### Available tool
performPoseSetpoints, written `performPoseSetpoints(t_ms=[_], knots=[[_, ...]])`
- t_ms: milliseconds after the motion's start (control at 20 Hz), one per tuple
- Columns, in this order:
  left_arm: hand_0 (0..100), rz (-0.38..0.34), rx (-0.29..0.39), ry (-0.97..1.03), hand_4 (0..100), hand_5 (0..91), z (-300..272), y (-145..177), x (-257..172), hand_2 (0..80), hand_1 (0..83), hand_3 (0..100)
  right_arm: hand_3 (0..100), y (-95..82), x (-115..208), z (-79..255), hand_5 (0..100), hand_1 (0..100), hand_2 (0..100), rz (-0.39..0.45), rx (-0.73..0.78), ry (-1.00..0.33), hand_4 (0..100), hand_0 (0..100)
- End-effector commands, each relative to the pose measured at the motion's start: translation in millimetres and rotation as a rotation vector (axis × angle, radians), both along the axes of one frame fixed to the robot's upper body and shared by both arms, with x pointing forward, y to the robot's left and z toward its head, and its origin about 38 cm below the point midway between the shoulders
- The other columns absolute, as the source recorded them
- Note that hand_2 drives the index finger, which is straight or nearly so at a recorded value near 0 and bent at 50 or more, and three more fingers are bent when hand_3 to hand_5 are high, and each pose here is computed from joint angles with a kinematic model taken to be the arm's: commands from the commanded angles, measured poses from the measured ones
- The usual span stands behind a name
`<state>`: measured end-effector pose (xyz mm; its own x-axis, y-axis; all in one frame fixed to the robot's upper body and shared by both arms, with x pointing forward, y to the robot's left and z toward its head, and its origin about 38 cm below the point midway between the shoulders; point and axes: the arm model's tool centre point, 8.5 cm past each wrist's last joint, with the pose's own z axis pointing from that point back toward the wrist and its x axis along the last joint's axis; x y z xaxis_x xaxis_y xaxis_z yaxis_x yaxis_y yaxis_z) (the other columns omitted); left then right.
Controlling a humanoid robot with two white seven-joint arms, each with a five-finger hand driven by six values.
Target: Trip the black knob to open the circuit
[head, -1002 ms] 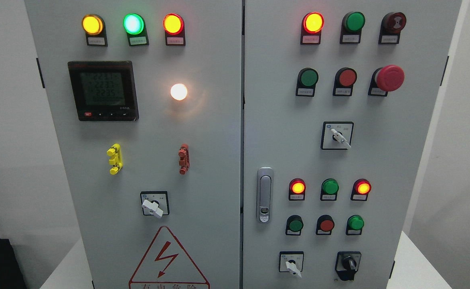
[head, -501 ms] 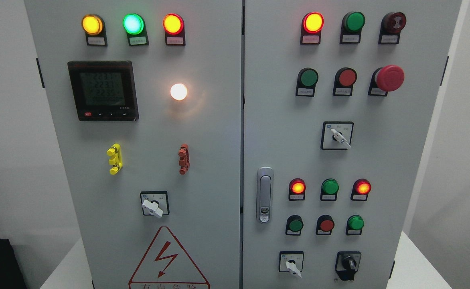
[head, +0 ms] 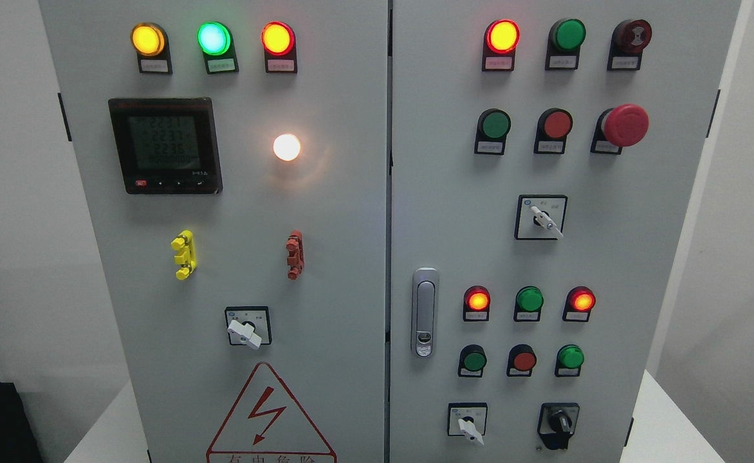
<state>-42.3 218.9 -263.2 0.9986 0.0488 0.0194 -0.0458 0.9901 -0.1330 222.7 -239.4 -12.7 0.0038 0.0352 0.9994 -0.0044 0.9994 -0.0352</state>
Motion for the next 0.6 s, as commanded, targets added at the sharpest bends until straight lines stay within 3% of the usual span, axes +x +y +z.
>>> performPoseSetpoints(t_ms=[0,251,451,551], knots=[[12,-0.023,-0.001,0.002,0,0.0,0.0,-0.1,-0.4,0.0,38.9,0,35,-1.9,18.8,46.3,31,0,0,-0.002,-0.003,-0.14,32,0],[12,-0.023,-0.001,0.002,0,0.0,0.0,-0.1,-0.4,0.0,38.9,0,54,-1.3,28.0,65.6,44,0,0,0.0,-0.004,-0.171,46,0],[12,-0.023,-0.001,0.0,0,0.0,0.0,-0.1,-0.2,0.0,38.9,0,72,-1.3,34.7,71.6,63,0,0,0.001,-0.002,-0.181,63,0],[12,-0.023,-0.001,0.0,0,0.0,0.0,-0.1,-0.2,0.0,38.9,0,78,-1.4,38.6,76.2,68,0,0,0.003,-0.003,-0.191,69,0]])
